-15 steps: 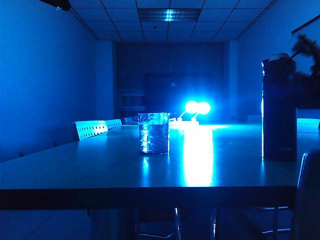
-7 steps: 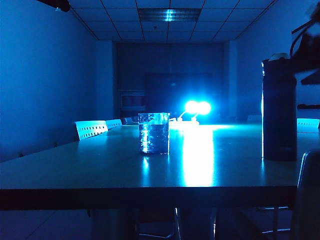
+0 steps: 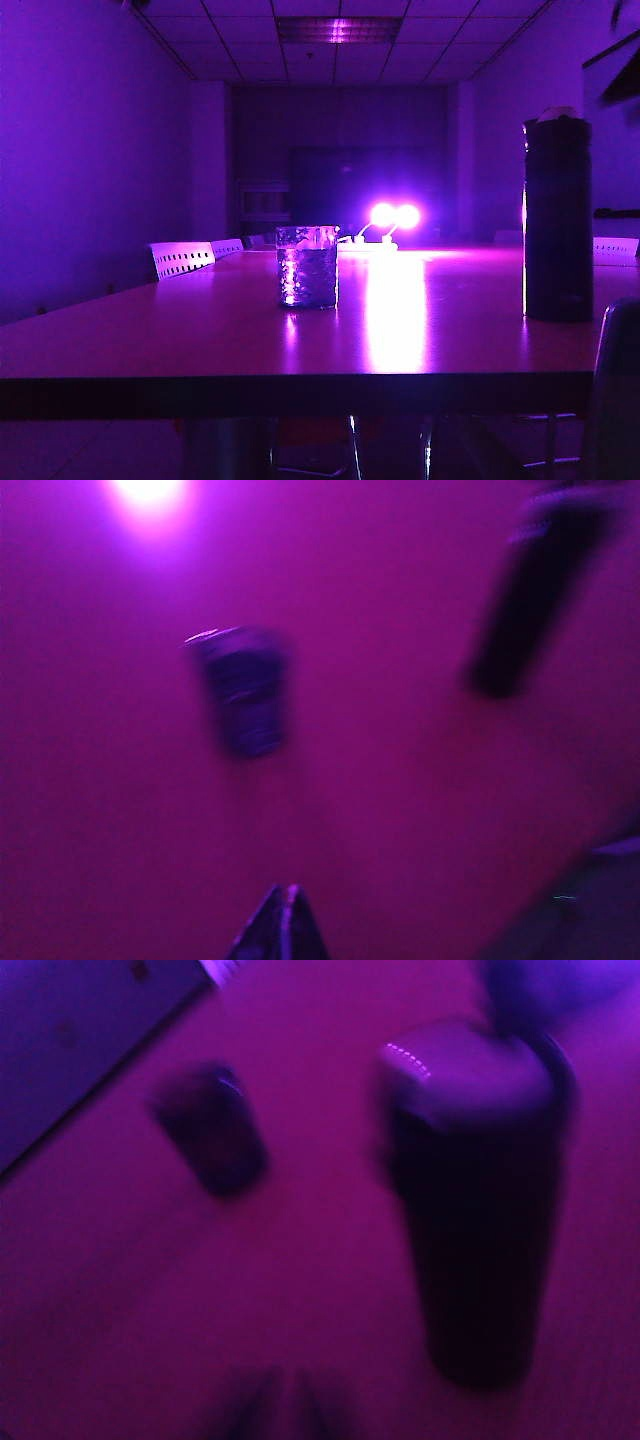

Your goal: Pick up the black thermos cup, pour some water from it into the cup, and then put the thermos cup back on the table.

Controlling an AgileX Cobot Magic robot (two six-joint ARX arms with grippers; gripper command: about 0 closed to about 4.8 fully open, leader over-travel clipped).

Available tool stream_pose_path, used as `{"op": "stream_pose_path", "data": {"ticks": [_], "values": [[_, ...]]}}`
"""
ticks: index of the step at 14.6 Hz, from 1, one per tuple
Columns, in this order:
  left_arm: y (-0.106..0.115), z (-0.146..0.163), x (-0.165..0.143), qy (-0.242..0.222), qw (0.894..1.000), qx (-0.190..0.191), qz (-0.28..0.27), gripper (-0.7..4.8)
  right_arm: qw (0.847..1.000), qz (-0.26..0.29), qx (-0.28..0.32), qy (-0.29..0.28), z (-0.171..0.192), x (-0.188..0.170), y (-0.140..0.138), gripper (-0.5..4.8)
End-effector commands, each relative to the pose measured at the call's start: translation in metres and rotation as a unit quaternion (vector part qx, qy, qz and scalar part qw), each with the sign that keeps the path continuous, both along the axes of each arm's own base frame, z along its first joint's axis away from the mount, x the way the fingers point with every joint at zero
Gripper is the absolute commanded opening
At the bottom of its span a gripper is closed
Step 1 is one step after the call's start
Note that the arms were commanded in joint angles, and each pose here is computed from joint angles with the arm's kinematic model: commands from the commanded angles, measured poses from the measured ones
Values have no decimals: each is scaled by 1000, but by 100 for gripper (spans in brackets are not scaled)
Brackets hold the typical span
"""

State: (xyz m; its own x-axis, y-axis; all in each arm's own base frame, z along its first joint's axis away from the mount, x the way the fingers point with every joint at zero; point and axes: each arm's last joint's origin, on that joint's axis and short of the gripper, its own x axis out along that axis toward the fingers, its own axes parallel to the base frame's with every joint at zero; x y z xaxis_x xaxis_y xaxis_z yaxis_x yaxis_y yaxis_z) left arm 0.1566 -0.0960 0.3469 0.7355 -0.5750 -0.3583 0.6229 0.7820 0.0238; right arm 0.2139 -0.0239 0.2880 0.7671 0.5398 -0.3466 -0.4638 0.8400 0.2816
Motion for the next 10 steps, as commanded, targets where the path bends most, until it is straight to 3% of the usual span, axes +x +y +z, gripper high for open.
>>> {"op": "stream_pose_path", "data": {"ticks": [1, 3, 4, 6, 10], "values": [[3, 11, -15, -29, 999, -19, -28, -5, 989, -86, -77, -92, 18, -36, 11, -9], [7, 12, -25, -44, 999, -22, -23, -6, 968, -121, -60, -211, 16, -68, 17, -9], [8, 6, -27, -47, 998, -23, -21, -5, 958, -164, -45, -232, 9, -79, 16, -9], [9, -16, -31, -62, 998, -16, -7, -5, 955, -192, -20, -225, -16, -98, 17, -9], [11, -68, -39, -105, 993, -54, -26, -6, 966, -192, -23, -173, -63, -117, 20, -8]]}}
